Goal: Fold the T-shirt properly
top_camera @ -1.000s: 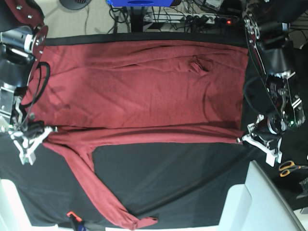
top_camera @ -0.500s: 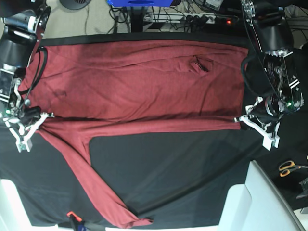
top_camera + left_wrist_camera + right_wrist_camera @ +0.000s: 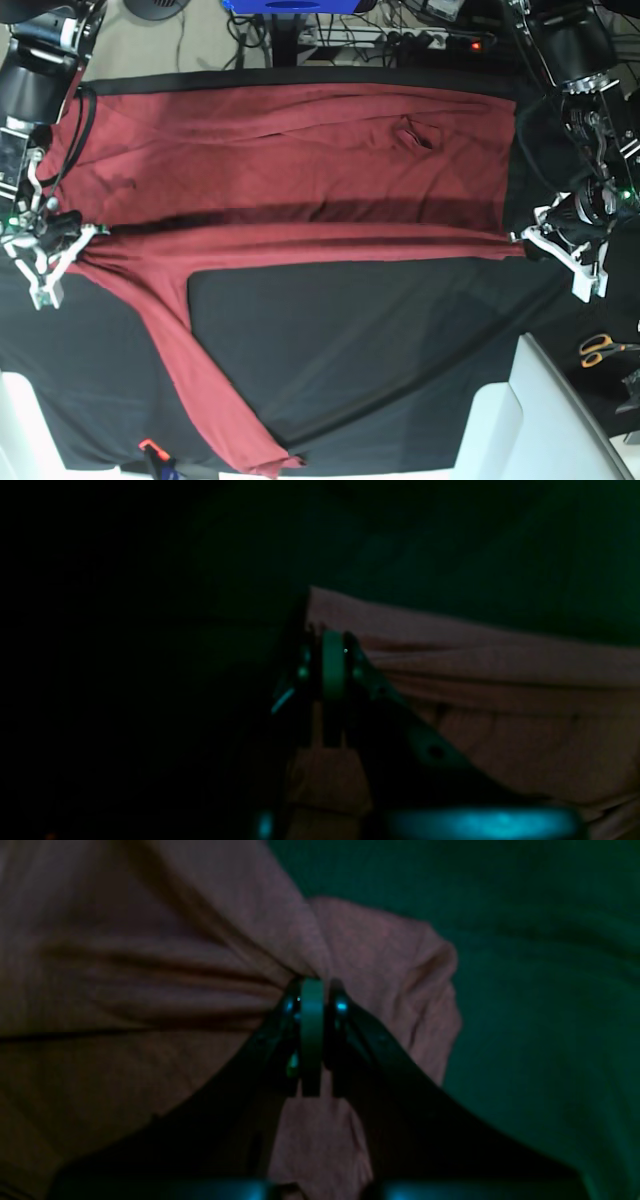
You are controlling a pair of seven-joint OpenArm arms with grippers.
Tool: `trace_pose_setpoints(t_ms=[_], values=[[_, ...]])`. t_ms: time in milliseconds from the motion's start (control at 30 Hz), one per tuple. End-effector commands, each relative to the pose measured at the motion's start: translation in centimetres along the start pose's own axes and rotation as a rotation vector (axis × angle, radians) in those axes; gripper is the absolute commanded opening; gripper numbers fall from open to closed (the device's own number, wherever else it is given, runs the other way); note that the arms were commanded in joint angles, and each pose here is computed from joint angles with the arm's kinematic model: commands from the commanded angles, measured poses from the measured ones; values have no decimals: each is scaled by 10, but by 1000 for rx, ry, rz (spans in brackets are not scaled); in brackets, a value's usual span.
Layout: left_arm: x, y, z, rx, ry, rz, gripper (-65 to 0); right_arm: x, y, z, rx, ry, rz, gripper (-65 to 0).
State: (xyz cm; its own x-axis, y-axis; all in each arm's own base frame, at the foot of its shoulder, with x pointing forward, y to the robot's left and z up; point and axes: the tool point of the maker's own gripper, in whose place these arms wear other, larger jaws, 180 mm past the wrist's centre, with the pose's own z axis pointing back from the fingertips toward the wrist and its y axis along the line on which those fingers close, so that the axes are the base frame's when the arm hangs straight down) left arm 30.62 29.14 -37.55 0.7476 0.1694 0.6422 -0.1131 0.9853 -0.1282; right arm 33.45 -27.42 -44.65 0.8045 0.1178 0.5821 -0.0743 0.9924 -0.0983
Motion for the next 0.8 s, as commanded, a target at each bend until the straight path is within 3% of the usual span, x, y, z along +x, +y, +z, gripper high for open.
trace_pose_setpoints(t_ms=[0, 333, 600, 767], values=[[9, 1, 5, 5, -29, -18, -650, 17, -13, 7, -34, -39, 10, -644], [-31, -5, 3, -9, 39, 5, -650, -8, 1, 13, -24, 18, 16, -644], [-35, -5, 2, -9, 47, 10, -650, -29, 14, 10, -3, 54, -2, -644], [-40, -11, 0, -16, 55, 22, -650, -36, 3, 13, -27, 58, -58, -644]])
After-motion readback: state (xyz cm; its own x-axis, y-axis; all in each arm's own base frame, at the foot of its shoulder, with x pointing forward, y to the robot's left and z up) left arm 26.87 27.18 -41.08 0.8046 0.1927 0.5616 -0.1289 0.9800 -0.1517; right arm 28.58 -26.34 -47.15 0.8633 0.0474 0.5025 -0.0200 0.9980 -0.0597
